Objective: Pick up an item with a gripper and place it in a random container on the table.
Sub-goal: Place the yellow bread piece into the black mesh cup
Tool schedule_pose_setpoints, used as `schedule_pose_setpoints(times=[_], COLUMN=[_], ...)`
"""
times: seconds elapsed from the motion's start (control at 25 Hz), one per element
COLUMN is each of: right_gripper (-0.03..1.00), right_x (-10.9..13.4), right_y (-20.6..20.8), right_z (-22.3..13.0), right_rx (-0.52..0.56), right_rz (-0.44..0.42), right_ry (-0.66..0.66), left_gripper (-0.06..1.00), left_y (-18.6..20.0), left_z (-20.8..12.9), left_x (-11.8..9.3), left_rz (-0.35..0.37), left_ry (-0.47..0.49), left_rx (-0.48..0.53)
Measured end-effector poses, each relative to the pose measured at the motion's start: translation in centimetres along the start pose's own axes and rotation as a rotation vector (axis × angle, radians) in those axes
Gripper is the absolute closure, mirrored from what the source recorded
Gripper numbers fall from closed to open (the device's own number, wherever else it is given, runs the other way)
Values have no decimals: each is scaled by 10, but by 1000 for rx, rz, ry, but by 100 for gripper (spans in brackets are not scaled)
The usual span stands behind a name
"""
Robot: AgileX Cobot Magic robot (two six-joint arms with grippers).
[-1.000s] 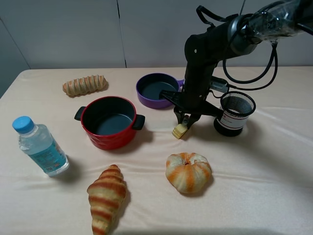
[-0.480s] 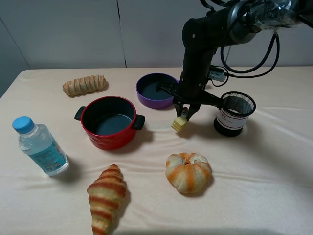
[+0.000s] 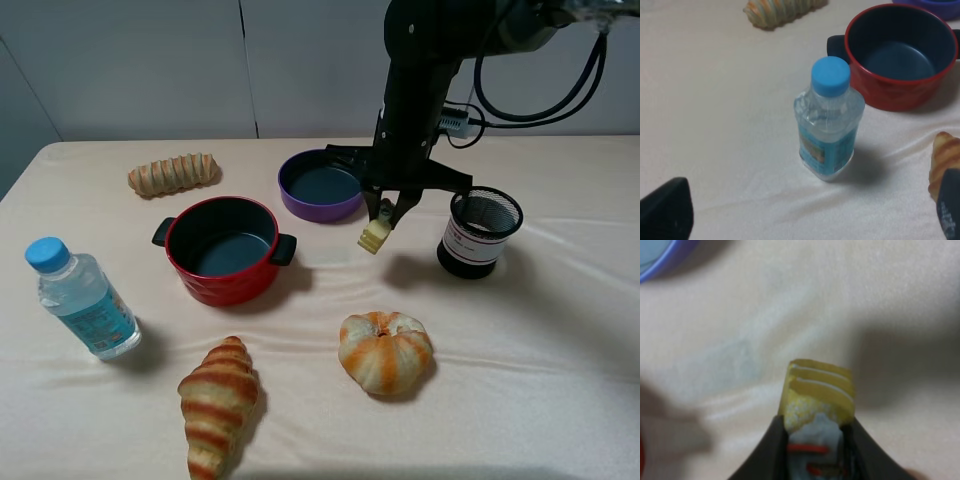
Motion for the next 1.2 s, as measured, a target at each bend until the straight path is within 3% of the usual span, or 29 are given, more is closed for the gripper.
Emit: schedule_pose_setpoints(times=[0.44, 0.72, 1.2], right_gripper=[82, 82, 82], right_x=[-12, -22, -47], right_y=[48, 74, 80], right_z=[-5, 3, 22], right_rx=[-24, -118, -137], right_rz=[-44, -78, -108], right_ry=[147, 243, 294], left_gripper=[-4, -4, -4], left_y=[0, 0, 0], left_z=[0, 0, 0], left_x=[0, 0, 0], left_rz=[0, 0, 0], left_ry=[0, 0, 0], left_rx=[0, 0, 0])
Point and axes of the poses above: a point on each arm's last joint axis where the gripper is mounted, y pointing back along that axis away from the gripper, x along the wrist's bending axis when the last joint is at zero, z = x × y, the point moved 7 cm from there along -y, pointing out along that axis toward the gripper, and after that the axes turned 5 degrees about y, right-handed, at the moved point
